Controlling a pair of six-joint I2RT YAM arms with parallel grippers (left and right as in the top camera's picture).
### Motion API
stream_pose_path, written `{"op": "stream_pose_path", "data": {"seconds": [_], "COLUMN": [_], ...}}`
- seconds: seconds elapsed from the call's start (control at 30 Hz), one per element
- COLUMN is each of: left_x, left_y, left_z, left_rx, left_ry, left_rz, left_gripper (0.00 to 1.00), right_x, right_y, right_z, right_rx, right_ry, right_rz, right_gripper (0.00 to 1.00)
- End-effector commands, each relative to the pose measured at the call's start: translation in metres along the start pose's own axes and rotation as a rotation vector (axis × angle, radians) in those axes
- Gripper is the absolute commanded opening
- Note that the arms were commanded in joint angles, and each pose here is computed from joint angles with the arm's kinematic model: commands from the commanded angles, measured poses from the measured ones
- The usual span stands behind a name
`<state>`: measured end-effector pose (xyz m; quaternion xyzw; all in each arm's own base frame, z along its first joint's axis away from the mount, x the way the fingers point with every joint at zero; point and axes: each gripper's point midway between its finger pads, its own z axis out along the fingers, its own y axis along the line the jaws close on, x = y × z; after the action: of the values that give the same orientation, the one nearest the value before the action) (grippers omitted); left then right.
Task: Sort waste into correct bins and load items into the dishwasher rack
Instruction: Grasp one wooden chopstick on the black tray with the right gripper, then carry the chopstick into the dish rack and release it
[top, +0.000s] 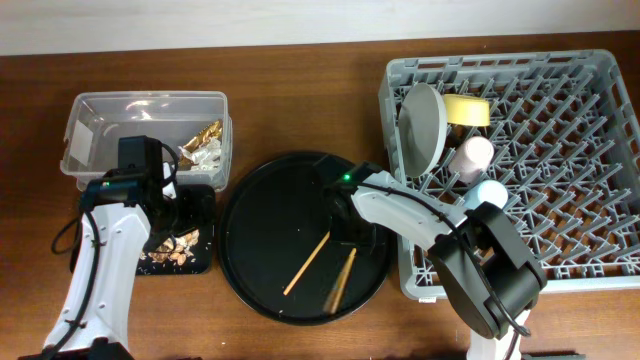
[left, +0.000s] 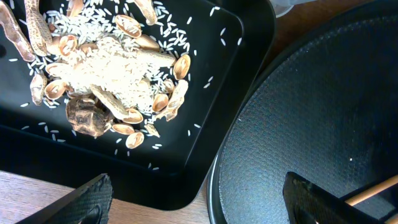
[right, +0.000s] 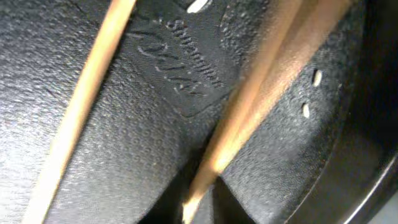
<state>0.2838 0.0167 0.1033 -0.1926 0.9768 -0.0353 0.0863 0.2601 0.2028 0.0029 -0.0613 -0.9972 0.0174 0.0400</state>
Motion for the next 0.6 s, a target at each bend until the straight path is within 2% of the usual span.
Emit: {"op": "stream_pose_path", "data": {"seconds": [0.0,0.17,0.33,0.43,0.57], "left_x": [-0.002,-0.002,-0.002,-0.002,-0.002], "left_y": [0.000,0.000,0.000,0.000,0.000], "left_z": [-0.006,-0.006,-0.006,-0.006,-0.006], "left_rx": [0.010,0.010,0.010,0.010,0.010], "left_ry": [-0.020,-0.020,-0.020,-0.020,-0.020], "left_rz": [-0.009,-0.009,-0.009,-0.009,-0.009], "left_gripper": [0.87,0.87,0.87,0.87,0.87], "right_x": [0.006,-0.011,-0.041,-0.051,-0.048], "right_y": [0.005,0.009,0.008,-0.018,-0.077], "right_z": [0.007,-0.011,-0.090,-0.155,-0.182], "right_rx": [-0.016,-0.061,-0.165,-0.204,-0.163], "right_ry": [0.030,-0.015,-0.188,-0.308,-0.320], "right_rz": [-0.004,-0.007,-0.131,-0.224,-0.204], "right_gripper": [0.04,0.04,0.04,0.04,0.04]}}
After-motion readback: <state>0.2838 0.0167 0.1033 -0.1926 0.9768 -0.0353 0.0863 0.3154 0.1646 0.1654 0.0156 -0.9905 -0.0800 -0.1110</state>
